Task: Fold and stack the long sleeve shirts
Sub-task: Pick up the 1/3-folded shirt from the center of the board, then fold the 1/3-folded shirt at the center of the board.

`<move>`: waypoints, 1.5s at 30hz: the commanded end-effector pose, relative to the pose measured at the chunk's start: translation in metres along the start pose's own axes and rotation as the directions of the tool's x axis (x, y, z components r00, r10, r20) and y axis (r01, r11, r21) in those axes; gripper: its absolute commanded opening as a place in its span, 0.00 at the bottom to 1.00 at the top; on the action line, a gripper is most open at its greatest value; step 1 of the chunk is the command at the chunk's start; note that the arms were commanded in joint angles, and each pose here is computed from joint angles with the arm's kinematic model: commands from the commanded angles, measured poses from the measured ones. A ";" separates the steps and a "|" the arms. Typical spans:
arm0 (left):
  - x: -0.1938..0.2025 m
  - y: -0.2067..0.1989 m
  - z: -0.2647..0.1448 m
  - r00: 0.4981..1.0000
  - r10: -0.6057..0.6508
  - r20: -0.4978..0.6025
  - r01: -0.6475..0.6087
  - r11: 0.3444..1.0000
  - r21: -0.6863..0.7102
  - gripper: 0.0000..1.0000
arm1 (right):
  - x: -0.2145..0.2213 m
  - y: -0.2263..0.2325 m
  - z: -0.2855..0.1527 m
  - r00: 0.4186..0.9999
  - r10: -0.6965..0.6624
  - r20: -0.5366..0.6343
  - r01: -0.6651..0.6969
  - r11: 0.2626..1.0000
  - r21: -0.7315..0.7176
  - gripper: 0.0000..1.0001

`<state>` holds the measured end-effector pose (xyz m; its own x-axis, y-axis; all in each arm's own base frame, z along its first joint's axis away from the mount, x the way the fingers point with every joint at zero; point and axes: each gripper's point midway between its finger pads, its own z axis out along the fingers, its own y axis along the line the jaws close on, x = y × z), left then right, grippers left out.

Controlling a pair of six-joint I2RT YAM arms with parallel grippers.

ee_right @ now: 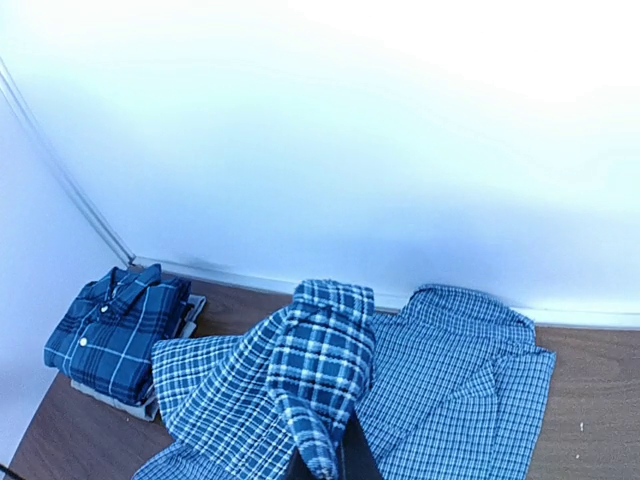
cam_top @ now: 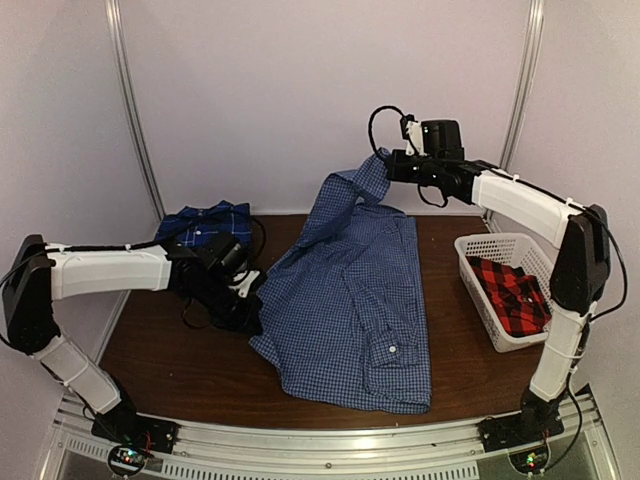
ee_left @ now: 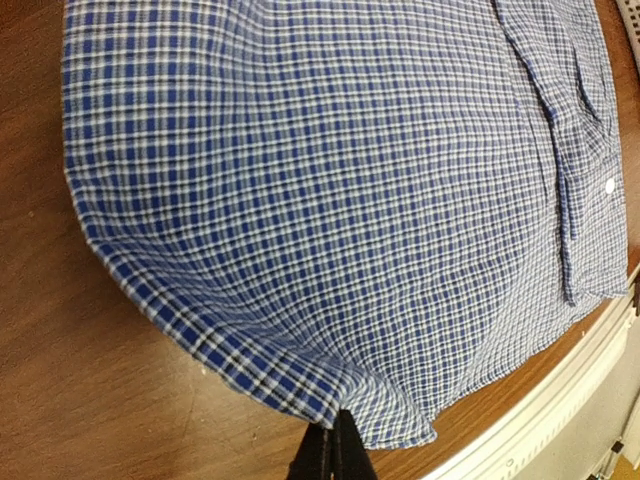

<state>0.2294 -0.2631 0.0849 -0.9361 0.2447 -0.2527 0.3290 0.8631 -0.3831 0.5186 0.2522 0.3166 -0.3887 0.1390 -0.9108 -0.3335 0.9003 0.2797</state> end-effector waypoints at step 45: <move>0.023 -0.181 0.048 0.863 0.489 -0.128 -0.377 0.791 0.482 0.00 | -0.061 -0.109 -0.052 0.988 -0.004 0.152 -0.015 0.992 0.127 0.00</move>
<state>0.1581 -0.4161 0.0964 -0.6963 0.6733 -0.2488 0.6530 0.4505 -0.6088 0.5373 0.1306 0.3373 -0.2957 0.1802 -0.9381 -0.2176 0.9435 0.2498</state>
